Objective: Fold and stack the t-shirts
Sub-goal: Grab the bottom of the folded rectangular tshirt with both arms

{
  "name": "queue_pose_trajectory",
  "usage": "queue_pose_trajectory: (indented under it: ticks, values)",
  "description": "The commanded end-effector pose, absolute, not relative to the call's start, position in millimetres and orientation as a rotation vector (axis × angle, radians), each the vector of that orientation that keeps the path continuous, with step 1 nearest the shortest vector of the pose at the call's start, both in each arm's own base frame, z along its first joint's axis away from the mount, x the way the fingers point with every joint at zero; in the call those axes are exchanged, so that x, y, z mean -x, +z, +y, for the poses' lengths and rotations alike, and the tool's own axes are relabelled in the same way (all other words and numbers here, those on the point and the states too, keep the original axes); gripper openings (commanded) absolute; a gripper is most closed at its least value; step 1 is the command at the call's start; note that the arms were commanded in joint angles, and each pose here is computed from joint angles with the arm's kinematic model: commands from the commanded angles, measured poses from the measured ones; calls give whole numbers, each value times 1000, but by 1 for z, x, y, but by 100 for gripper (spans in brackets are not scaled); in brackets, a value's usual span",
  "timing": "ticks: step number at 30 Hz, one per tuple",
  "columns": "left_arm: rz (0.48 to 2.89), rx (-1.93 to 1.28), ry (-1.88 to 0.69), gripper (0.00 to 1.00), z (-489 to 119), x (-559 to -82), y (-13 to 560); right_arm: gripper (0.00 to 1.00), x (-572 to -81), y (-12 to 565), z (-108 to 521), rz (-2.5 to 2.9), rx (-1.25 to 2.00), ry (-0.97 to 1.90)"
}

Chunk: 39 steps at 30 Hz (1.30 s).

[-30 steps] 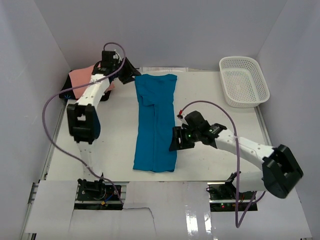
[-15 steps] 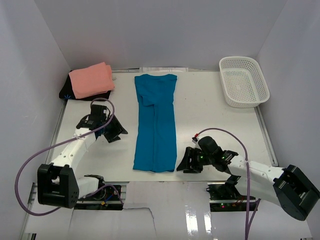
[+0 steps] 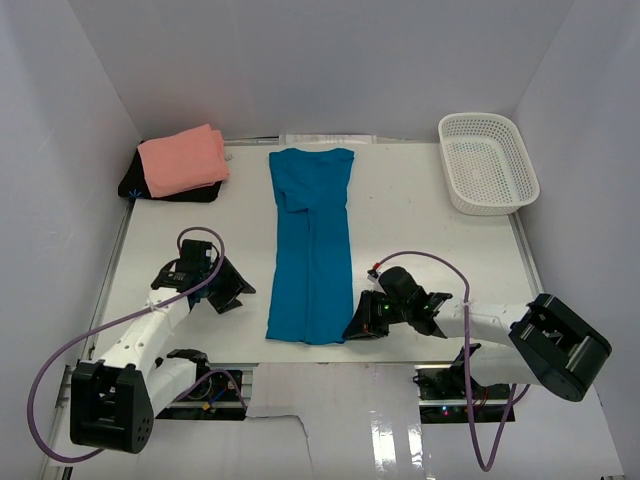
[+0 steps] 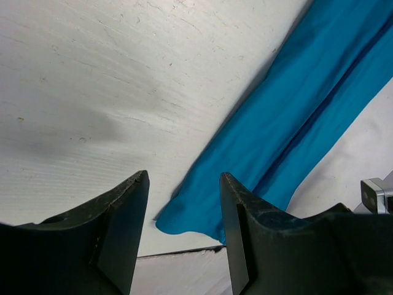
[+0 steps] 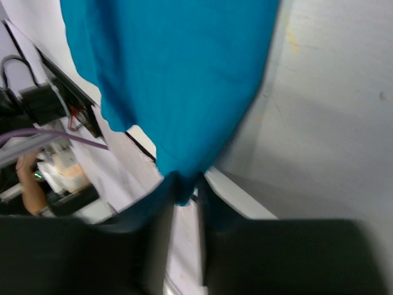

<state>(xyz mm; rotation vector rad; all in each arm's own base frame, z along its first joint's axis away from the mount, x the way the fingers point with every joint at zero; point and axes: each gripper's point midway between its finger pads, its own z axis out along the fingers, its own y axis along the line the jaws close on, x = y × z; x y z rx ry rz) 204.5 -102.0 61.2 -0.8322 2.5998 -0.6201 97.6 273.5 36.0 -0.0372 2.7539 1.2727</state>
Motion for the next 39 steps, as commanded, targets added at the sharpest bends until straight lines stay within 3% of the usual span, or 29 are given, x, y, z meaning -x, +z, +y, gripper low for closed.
queue_pose_trajectory:
  ticks: [1,3,24,32,36,39]
  values:
    - [2568,820,-674,61,-108,-210,66,13,-107,47,285,2705,46,1303]
    - [2582,838,-681,60,-110,-206,58,9,-105,46,283,2714,45,1298]
    - [2769,850,-702,59,-144,-140,6,9,-98,37,271,2744,21,1240]
    - [2809,827,-727,41,-149,-134,-5,9,-96,36,270,2751,20,1241]
    - [2825,802,-742,39,-152,-131,-4,9,-96,36,270,2751,20,1241]
    - [2852,781,-761,43,-155,-126,-3,9,-96,36,271,2758,24,1243]
